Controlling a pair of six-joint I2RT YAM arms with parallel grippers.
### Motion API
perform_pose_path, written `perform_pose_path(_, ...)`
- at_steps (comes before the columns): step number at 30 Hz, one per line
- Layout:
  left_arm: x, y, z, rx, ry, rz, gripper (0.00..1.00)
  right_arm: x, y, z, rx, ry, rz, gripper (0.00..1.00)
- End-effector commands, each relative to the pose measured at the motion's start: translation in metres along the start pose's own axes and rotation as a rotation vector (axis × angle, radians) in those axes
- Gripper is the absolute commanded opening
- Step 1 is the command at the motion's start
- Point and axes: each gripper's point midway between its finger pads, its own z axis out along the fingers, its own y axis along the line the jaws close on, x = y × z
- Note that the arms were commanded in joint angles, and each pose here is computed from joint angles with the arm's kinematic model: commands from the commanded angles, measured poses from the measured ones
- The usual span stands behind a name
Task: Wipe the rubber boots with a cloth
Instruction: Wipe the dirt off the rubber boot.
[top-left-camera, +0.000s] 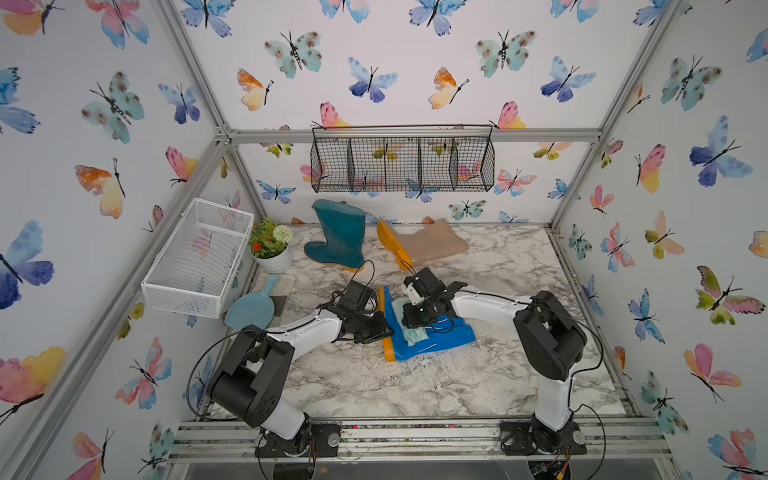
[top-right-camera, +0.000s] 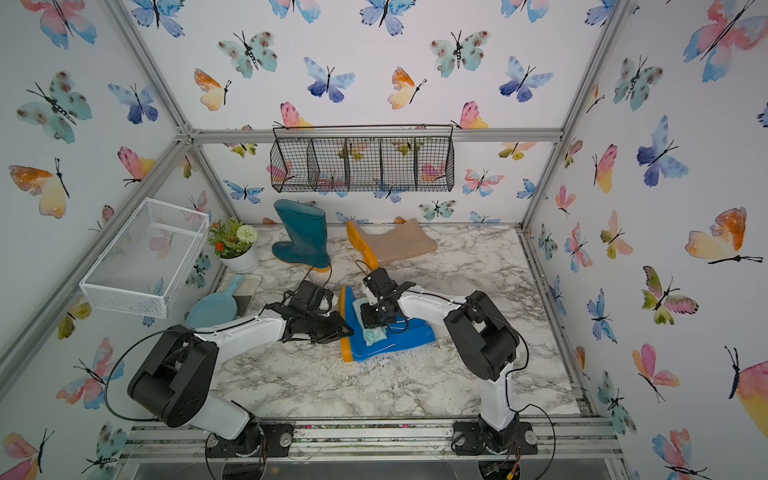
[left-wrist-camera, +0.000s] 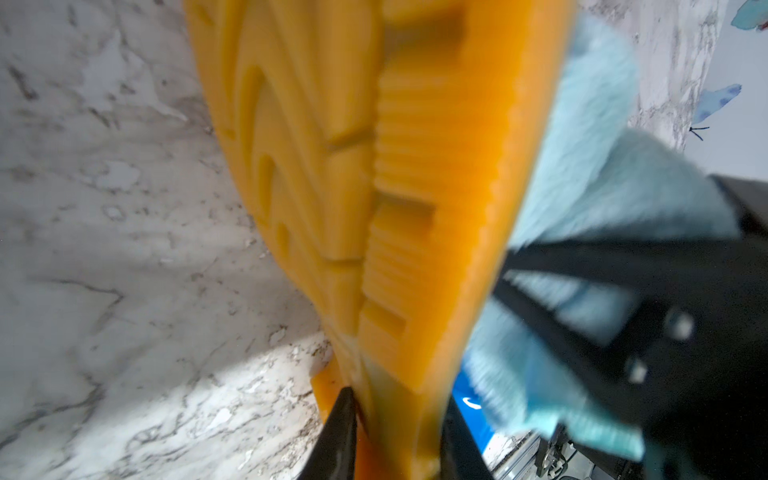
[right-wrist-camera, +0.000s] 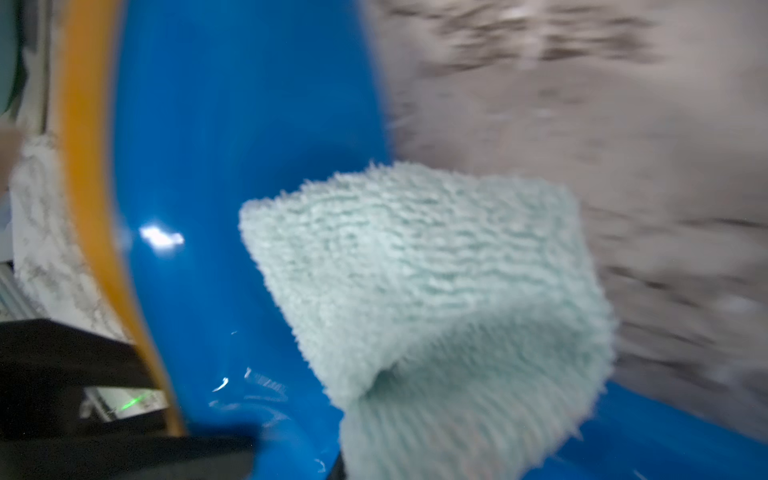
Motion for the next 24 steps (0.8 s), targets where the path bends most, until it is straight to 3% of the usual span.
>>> perform_pose_path(1,0.005,0.001,0.009,0.007,0.027,0.012,0.0,0.025,-0.001,0.017,-0.007,0.096,0.043,0.03)
perform_pose_path(3,0.005,0.0,0.007,0.007,0.027,0.018,0.0,0.033,-0.04,0.006,0.092,0.099,0.071,0.03)
perform_pose_path(7,0.007,0.002,0.007,0.003,0.032,0.026,0.0,0.049,-0.133,-0.034,0.154,0.079,0.282,0.03)
perform_pose_path(9,0.008,0.002,0.006,0.006,0.028,0.025,0.0,0.05,-0.153,-0.049,0.181,0.063,0.304,0.03)
perform_pose_path(13,0.009,0.003,0.005,0.012,0.018,0.016,0.0,0.031,-0.124,-0.052,0.139,0.036,0.251,0.02)
perform_pose_path(19,0.008,0.003,0.005,0.013,0.017,0.009,0.0,0.015,-0.006,-0.012,0.009,0.056,0.034,0.02)
perform_pose_path(21,0.008,0.002,0.004,0.013,0.017,0.011,0.0,0.019,-0.005,-0.006,0.002,0.074,0.037,0.02)
perform_pose_path(24,0.007,0.002,0.001,0.009,0.009,0.012,0.0,0.025,-0.054,-0.016,0.12,0.077,0.076,0.03)
